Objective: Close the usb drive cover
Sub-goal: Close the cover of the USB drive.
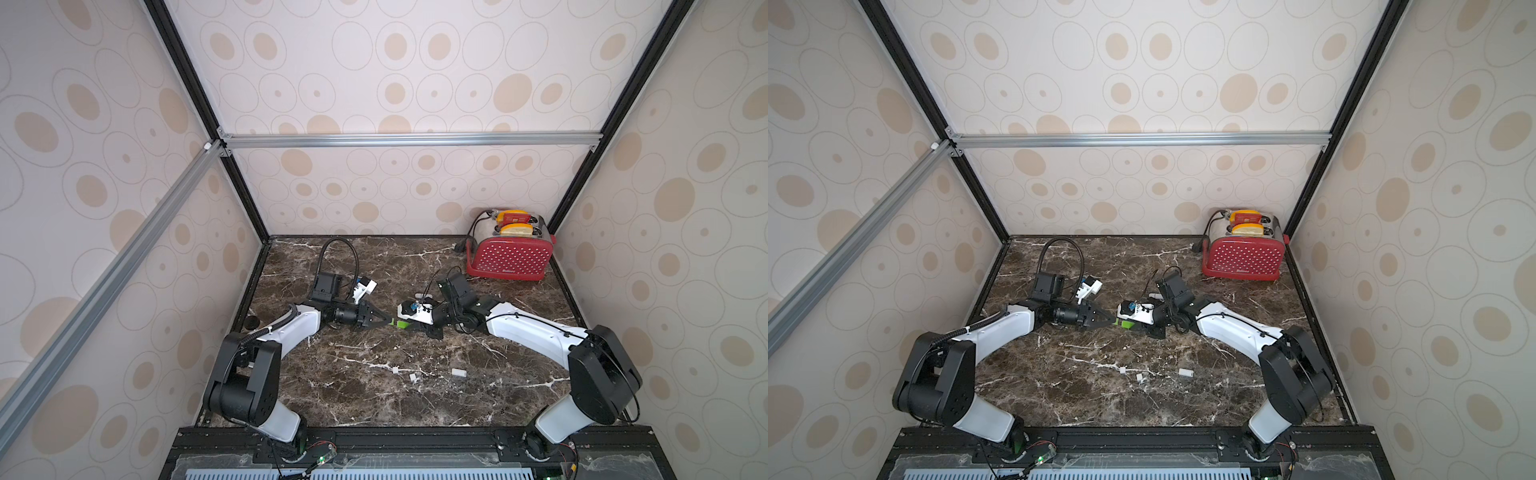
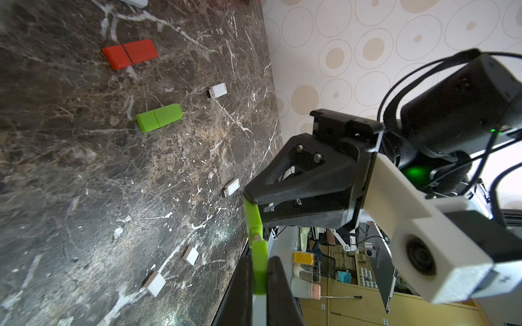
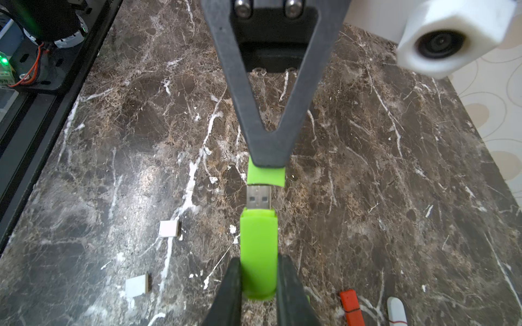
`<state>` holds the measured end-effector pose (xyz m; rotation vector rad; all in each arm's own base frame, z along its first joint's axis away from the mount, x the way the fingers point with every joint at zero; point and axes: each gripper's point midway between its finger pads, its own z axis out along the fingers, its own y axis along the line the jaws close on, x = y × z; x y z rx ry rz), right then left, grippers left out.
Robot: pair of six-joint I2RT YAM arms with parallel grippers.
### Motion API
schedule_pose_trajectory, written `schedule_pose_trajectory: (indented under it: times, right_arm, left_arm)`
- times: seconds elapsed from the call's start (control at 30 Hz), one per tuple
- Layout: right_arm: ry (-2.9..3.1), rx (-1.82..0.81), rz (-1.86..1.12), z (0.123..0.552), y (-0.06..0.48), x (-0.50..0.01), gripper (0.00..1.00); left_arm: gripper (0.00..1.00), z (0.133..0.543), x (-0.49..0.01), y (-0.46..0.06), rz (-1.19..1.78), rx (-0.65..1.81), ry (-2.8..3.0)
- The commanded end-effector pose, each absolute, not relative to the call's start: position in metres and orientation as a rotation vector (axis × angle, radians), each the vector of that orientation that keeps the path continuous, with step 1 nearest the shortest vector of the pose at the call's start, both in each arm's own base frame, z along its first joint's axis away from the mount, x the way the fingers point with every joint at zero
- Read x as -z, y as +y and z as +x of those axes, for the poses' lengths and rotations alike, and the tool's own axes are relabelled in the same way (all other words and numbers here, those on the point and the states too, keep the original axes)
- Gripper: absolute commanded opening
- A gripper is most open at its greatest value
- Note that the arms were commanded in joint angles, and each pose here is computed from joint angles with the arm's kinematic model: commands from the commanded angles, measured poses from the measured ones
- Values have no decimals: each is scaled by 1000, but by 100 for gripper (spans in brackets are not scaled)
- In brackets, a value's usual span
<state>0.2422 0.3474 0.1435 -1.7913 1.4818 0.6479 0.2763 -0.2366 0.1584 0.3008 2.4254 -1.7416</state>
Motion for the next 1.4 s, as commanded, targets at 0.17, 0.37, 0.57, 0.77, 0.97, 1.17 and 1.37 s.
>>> schedule_pose_trajectory:
  times: [0.17, 0.37, 0.57, 0.77, 0.97, 1.17, 1.37]
  right_arm:
    - [1460, -673, -1797, 240, 356, -150, 0]
    - [1451, -690, -1801, 236, 360, -152, 0]
    - [1447, -698, -1805, 236, 364, -155, 0]
    - [1469, -684, -1825, 236, 360, -151, 0]
    - [1474, -687, -1813, 239, 359, -154, 0]
    - [1476, -690, -1805, 239, 357, -156, 0]
    - [1488, -685, -1799, 241, 356, -154, 0]
  left_arm:
    - [0, 276, -164, -243, 372, 1743, 2407]
    - [0, 276, -163, -245, 382, 1737, 2409]
    - [0, 273, -164, -248, 406, 1754, 2405]
    - [0, 266, -166, -246, 474, 1743, 2400]
    - [0, 263, -168, -246, 502, 1752, 2396]
    - [0, 264, -165, -246, 522, 1720, 2404]
    - [0, 264, -165, -246, 525, 1721, 2406]
